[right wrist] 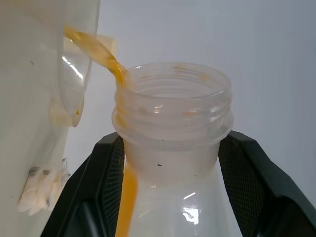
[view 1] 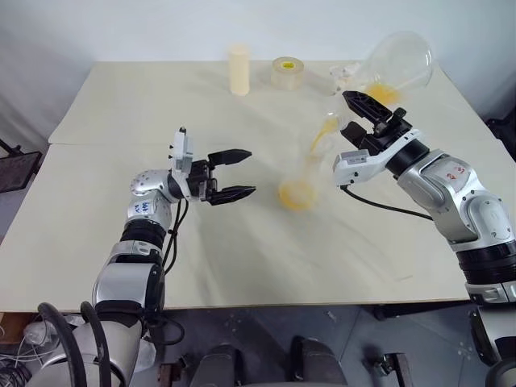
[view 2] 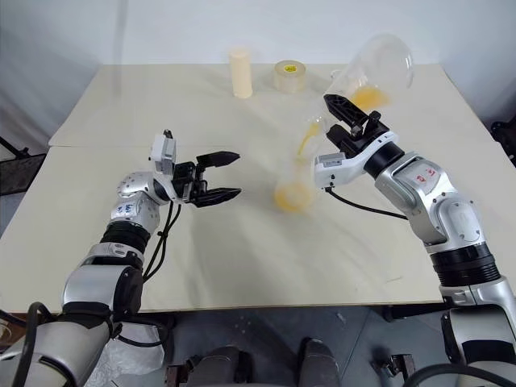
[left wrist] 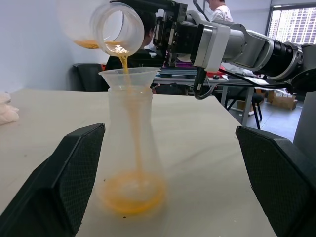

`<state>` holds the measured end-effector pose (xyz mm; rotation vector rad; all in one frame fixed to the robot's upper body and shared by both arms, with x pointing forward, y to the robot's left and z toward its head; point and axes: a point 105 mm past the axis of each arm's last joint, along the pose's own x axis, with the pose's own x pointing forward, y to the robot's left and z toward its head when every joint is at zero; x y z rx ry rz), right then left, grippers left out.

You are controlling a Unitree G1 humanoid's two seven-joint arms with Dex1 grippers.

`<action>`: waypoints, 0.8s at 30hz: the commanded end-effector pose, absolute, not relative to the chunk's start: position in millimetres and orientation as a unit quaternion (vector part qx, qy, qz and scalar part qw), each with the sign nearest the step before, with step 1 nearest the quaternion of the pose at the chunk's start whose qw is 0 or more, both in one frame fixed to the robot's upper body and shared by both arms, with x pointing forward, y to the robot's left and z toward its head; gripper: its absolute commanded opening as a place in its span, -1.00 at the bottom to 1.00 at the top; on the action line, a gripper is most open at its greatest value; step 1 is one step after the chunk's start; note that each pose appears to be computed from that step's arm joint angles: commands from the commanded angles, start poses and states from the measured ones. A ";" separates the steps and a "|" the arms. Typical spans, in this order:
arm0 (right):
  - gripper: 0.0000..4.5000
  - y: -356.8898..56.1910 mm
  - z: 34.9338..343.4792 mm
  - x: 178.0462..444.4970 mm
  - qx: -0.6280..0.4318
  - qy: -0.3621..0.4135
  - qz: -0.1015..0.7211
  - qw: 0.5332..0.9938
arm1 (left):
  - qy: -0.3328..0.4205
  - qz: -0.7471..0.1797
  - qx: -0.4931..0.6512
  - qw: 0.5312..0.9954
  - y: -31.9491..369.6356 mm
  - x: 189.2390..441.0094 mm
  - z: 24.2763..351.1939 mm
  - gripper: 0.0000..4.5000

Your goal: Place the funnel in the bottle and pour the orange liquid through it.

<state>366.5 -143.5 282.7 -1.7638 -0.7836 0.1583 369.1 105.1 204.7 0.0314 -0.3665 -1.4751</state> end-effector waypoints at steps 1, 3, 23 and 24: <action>0.08 -144.3 296.1 360.8 -0.753 -0.354 0.049 0.553 | -0.186 -0.687 0.039 0.702 106.2 363.0 216.2 1.00; 0.08 -144.1 295.1 360.9 -0.756 -0.354 0.051 0.549 | -0.186 -0.687 0.039 0.702 106.6 363.1 216.3 1.00; 0.08 -143.0 292.3 363.6 -0.773 -0.362 0.052 0.518 | -0.188 -0.689 0.039 0.699 106.6 362.4 217.6 1.00; 0.08 -142.9 292.4 363.6 -0.773 -0.363 0.052 0.518 | -0.188 -0.689 0.039 0.699 106.6 362.4 217.6 1.00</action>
